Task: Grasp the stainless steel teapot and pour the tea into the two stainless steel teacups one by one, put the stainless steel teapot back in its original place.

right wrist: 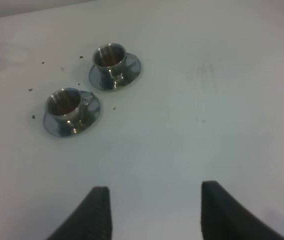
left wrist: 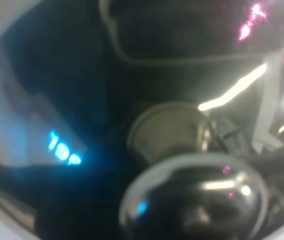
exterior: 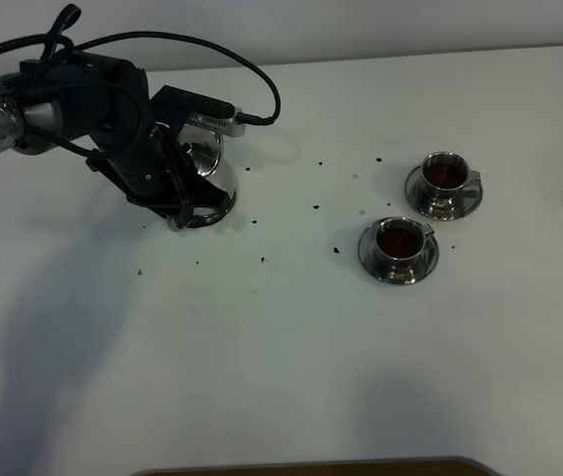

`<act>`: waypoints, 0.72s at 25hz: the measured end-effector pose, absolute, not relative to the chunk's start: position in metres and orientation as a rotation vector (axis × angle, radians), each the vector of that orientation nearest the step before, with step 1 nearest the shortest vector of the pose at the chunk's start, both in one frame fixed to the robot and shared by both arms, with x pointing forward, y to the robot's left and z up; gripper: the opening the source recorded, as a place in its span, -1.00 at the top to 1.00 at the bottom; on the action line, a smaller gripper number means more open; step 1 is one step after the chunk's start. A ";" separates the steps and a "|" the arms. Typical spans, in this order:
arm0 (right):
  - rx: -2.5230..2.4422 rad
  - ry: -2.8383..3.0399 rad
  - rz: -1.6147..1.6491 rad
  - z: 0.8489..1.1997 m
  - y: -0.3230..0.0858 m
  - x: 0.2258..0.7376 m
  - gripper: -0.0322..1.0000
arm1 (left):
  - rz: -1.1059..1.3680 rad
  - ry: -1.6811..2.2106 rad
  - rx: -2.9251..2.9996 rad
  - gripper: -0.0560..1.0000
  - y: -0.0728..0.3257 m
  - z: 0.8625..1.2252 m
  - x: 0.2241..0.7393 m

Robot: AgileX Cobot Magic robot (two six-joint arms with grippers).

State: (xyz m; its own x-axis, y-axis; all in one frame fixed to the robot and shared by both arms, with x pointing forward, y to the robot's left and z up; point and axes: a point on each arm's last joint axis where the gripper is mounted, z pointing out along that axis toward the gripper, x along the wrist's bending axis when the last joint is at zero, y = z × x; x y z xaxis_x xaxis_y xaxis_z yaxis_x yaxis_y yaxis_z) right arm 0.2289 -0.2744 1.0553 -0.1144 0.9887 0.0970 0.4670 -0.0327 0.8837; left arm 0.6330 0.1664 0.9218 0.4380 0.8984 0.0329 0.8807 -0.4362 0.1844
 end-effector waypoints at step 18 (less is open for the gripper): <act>1.546 1.635 1.094 1.055 -0.274 0.229 0.13 | 0.202 1.569 2.579 0.44 0.168 0.916 0.634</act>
